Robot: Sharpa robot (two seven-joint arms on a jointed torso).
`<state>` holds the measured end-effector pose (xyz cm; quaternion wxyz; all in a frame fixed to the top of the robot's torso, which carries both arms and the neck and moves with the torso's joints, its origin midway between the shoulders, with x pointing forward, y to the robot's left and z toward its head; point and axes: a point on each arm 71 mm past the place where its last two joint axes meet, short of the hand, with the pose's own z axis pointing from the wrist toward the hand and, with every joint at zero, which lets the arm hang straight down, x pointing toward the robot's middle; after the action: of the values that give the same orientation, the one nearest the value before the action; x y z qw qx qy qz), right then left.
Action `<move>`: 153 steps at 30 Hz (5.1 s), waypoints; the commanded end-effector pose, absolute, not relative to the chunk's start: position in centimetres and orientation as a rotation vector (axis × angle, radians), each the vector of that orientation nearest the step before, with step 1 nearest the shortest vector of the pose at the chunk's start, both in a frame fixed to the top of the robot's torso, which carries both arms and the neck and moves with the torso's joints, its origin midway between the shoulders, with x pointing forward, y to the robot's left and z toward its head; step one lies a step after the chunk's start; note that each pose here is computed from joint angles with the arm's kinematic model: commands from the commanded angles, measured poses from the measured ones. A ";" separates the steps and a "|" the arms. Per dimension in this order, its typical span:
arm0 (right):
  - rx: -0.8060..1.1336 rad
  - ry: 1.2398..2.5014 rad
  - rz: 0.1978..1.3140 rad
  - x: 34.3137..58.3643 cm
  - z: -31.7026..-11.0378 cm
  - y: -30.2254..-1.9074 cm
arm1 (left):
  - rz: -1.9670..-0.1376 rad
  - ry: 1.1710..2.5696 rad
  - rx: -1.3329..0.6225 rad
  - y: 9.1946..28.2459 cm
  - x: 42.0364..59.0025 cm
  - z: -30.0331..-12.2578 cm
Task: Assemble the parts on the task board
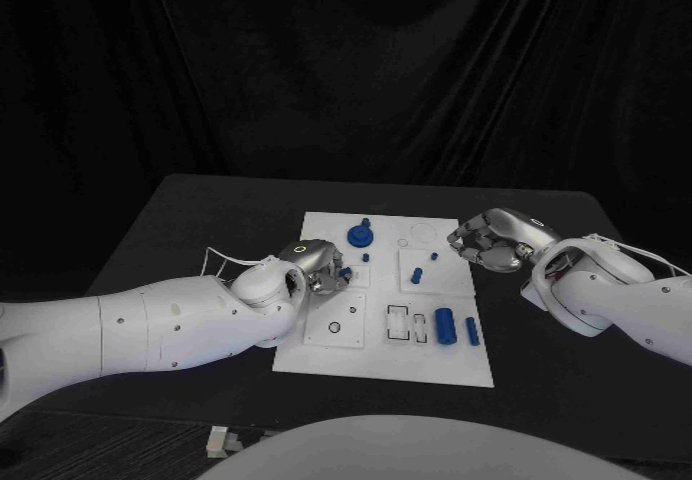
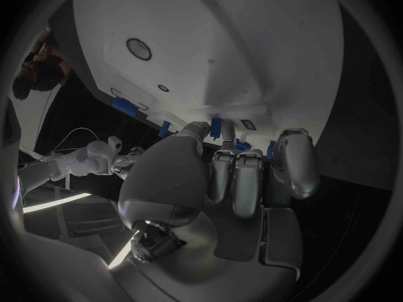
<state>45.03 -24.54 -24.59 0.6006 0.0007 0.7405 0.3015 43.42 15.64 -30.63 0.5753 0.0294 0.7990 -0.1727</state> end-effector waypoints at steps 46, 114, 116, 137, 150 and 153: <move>0.018 1.732 0.681 44.8 -24.7 -24.9 | -0.483 2.268 0.411 17.1 46.3 -25.0; 0.006 1.740 0.696 44.9 -24.8 -24.0 | -0.133 2.796 0.128 11.8 54.8 -24.3; 0.006 1.740 0.697 44.9 -24.8 -24.0 | -0.119 2.786 0.130 11.8 54.9 -24.5; 0.005 1.743 0.696 44.9 -24.9 -24.0 | -0.106 2.766 0.127 11.2 54.5 -25.9; 0.004 1.744 0.696 44.9 -24.9 -23.9 | -0.108 2.767 0.129 11.1 54.4 -26.0; 0.003 1.745 0.696 45.0 -24.9 -23.9 | -0.108 2.767 0.130 11.0 54.4 -26.0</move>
<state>44.97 -23.82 -24.77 0.5927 -0.0015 0.7456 0.3047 54.61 11.30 -25.66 0.1838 0.0444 0.9813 -0.0356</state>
